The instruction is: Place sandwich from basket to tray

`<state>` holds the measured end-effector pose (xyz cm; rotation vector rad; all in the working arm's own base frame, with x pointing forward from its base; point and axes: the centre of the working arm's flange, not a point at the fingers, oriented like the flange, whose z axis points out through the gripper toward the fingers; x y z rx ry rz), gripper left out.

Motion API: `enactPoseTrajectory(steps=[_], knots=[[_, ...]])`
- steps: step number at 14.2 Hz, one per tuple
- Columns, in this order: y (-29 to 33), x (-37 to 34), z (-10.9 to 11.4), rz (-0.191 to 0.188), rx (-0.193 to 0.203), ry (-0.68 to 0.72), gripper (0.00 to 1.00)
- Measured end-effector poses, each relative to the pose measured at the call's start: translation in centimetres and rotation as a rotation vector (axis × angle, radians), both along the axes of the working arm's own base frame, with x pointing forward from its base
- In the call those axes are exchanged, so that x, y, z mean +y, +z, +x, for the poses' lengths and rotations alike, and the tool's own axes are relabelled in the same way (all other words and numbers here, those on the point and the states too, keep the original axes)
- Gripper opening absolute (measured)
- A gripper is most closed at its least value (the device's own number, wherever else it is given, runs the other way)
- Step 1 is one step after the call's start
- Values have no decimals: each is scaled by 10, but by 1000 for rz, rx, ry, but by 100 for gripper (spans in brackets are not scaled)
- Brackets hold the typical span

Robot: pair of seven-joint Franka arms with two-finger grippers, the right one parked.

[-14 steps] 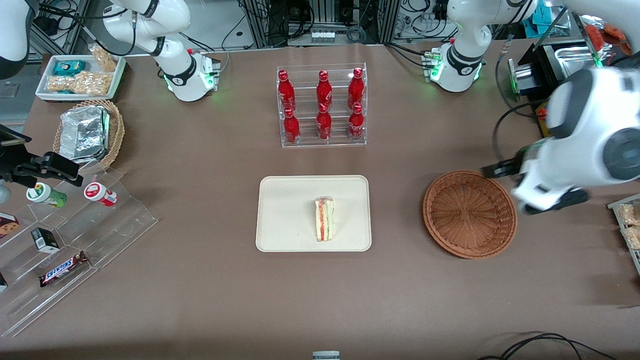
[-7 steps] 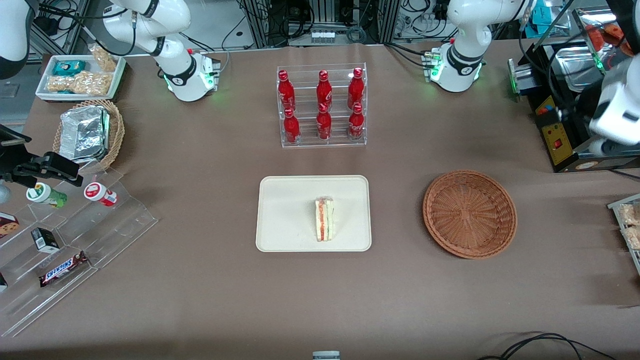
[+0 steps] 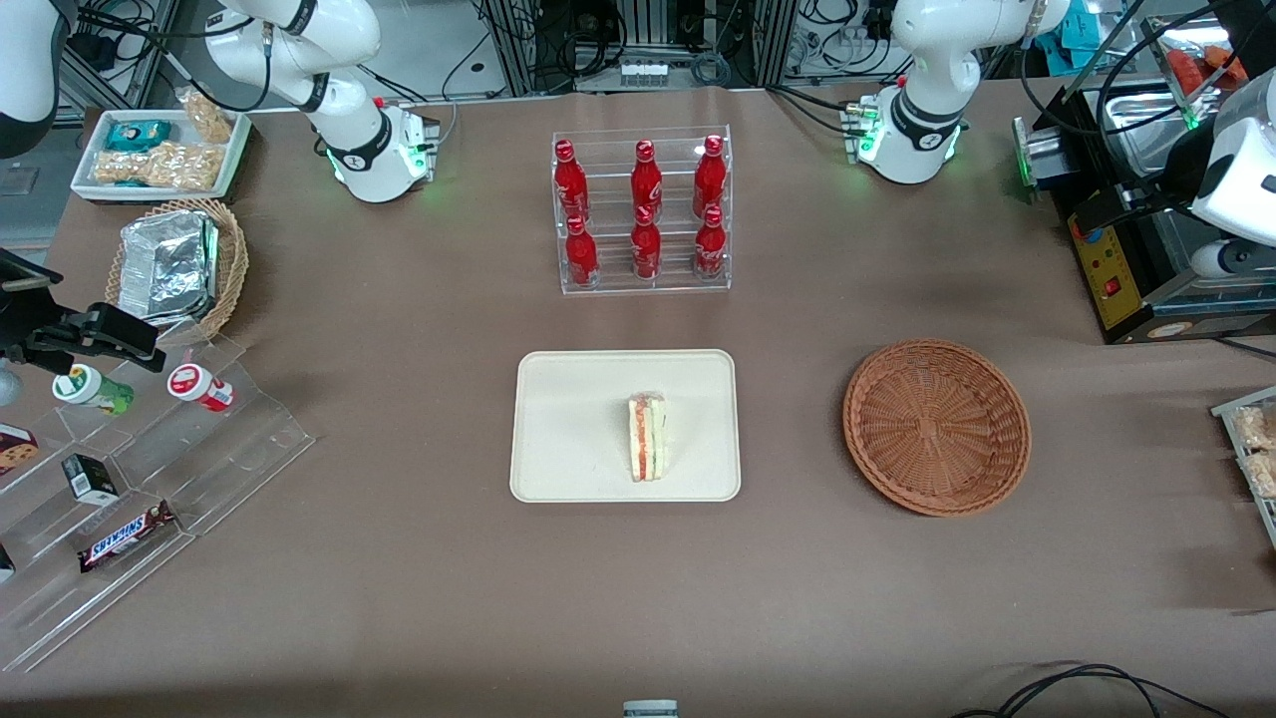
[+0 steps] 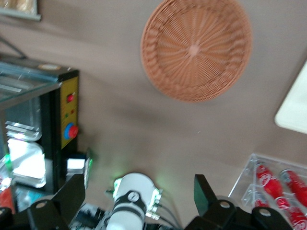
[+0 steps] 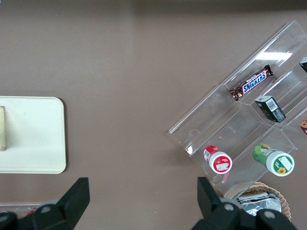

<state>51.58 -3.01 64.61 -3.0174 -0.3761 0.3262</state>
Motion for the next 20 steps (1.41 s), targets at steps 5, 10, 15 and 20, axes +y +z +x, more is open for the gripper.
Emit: enactPoseTrajectory(steps=[5,10,15,20], knots=[[7,-5,1,-35,-25,-17,100],[10,-5,11,-74,-87,-111,100],[10,-8,21,-84,-142,-127,100],[6,-11,24,-87,-140,-137,100]])
